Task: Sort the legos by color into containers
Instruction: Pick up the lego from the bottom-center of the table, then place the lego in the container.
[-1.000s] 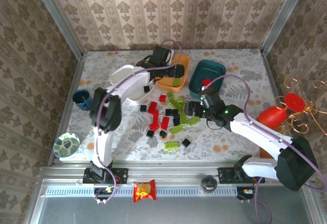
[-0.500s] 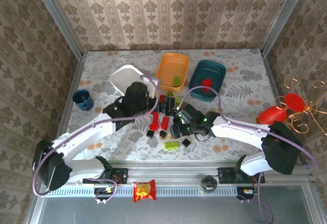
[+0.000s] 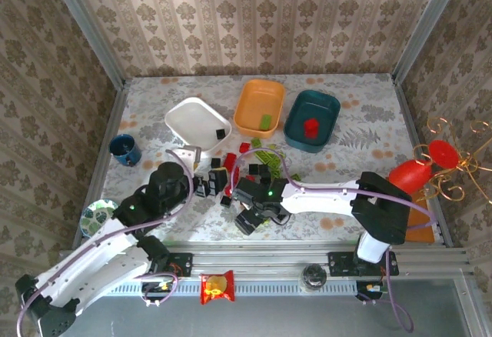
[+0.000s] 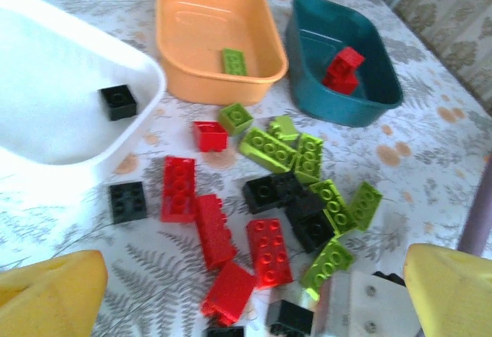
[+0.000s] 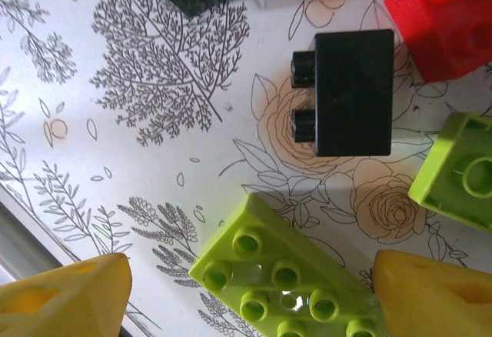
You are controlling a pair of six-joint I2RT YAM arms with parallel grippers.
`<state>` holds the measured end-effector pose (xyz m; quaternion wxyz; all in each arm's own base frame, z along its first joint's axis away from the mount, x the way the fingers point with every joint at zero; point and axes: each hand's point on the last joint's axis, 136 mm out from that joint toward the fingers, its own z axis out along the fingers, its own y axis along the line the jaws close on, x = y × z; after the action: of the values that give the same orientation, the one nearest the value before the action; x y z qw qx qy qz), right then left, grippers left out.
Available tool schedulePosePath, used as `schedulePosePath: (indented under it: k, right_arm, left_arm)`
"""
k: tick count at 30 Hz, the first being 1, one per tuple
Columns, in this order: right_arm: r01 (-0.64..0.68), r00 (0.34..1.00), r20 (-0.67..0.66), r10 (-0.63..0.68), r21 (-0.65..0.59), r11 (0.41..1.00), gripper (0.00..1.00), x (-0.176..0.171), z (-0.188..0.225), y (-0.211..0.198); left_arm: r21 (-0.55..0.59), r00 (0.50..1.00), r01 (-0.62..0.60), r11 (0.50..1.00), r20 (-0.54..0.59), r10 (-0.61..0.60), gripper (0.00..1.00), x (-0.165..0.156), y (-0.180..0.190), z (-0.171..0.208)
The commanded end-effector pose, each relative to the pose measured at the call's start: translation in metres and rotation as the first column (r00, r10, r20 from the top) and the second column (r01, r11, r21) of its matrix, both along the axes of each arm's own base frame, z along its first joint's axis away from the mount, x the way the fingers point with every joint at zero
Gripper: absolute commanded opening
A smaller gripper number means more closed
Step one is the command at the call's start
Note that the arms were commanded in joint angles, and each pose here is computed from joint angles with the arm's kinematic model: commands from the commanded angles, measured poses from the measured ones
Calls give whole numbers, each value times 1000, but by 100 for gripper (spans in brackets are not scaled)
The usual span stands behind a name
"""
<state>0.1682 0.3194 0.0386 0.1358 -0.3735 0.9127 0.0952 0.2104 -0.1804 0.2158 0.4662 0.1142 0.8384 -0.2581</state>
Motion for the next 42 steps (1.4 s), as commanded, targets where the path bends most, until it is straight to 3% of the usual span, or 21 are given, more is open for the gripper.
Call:
schedulePosePath:
  k: [1, 8, 14, 21, 28, 31, 35, 42]
  right_arm:
    - [-49, 999, 4, 50, -87, 995, 82, -4, -5, -11]
    - [-82, 997, -5, 82, -179, 980, 75, -13, -17, -23]
    - [-77, 995, 49, 89, -211, 974, 62, -9, -19, -22]
    - [-97, 994, 50, 101, -80, 992, 35, -12, -8, -1]
    - [-73, 996, 61, 66, 131, 989, 27, -6, 38, 2]
    - [6, 995, 93, -32, 271, 963, 28, 20, 76, -3]
    - [147, 957, 168, -238, 428, 892, 29, 83, 131, -17]
    - [416, 816, 206, -540, 439, 796, 30, 216, 155, -36]
  left_arm:
    - [52, 994, -110, 993, -17, 111, 100, 1, 31, -5]
    - [-1, 989, -148, 989, -6, 148, 100, 0, 50, 10]
    - [-15, 990, -139, 990, -27, 139, 100, 2, 47, 5]
    - [-17, 993, -107, 994, -47, 106, 100, 5, 38, 0]
    - [-20, 991, -121, 992, -65, 119, 100, 7, 37, -11]
    - [-13, 989, -128, 992, -80, 127, 100, 8, 37, -20]
    - [-16, 986, -126, 992, -111, 123, 100, 10, 33, -33]
    - [-15, 982, -107, 994, -158, 103, 100, 12, 25, -50]
